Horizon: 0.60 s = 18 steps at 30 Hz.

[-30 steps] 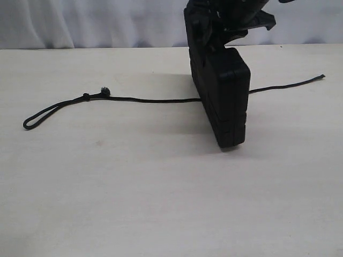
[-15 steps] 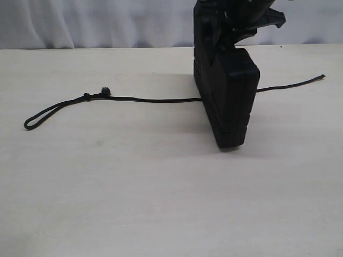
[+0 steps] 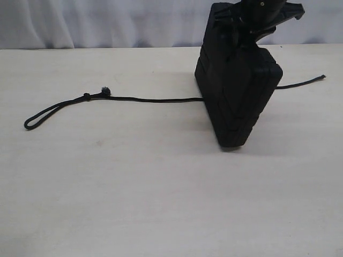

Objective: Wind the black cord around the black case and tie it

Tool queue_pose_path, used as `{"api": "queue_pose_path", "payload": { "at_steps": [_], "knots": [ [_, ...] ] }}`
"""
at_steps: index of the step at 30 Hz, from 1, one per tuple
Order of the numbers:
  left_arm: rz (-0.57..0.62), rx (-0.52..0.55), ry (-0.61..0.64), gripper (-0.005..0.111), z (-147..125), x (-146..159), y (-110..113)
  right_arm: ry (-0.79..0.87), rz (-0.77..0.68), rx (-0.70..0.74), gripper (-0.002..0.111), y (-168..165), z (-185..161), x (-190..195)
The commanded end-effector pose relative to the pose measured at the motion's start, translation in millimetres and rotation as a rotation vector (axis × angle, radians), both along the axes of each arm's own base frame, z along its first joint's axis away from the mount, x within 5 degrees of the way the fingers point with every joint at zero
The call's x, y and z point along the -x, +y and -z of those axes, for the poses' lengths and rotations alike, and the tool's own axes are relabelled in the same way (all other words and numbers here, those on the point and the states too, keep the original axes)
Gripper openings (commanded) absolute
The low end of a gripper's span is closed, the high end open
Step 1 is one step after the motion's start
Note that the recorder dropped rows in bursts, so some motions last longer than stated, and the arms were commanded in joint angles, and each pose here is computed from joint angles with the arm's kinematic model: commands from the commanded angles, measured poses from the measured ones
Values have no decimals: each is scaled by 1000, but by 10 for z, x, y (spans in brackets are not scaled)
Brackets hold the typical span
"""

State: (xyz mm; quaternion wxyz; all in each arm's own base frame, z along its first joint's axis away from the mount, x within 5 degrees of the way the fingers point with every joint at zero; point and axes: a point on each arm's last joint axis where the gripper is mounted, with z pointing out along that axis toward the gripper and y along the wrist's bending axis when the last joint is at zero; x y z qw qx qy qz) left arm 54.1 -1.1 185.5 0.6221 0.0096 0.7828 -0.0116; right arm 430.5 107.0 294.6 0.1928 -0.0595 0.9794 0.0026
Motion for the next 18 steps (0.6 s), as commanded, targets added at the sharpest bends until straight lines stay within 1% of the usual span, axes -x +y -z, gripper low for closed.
{"api": "queue_pose_path", "payload": {
  "at_steps": [1, 3, 4, 5, 8, 12, 13, 15, 17, 18],
  "knots": [
    [7, 21, -157, 0, -134, -21, -10, 98, -24, 10, 4, 17, 213, 8],
    [-2, 252, -252, 0, -230, -22, -21, 102, -32, -6, 4, 33, 214, 12],
    [-8, 341, -299, 0, -277, -19, -15, 103, -41, -9, 4, 39, 214, 13],
    [-15, 390, -351, 0, -324, -14, -2, 103, -47, -7, 4, 39, 214, 13],
    [-43, 471, -566, 0, -506, 31, 64, 103, -54, -5, 4, 39, 214, 13],
    [-41, 612, -723, 0, -631, 90, 112, 105, -73, -12, 4, 50, 214, 16],
    [-35, 636, -745, 0, -648, 100, 117, 105, -76, -13, 4, 52, 214, 17],
    [-29, 632, -751, 0, -678, 108, 112, 105, -78, -12, 4, 52, 214, 17],
    [0, 577, -741, 0, -818, 124, 79, 105, -82, -11, 4, 52, 214, 17],
    [16, 542, -698, 0, -900, 101, 50, 105, -82, -11, 4, 52, 214, 17]
  ]
}}
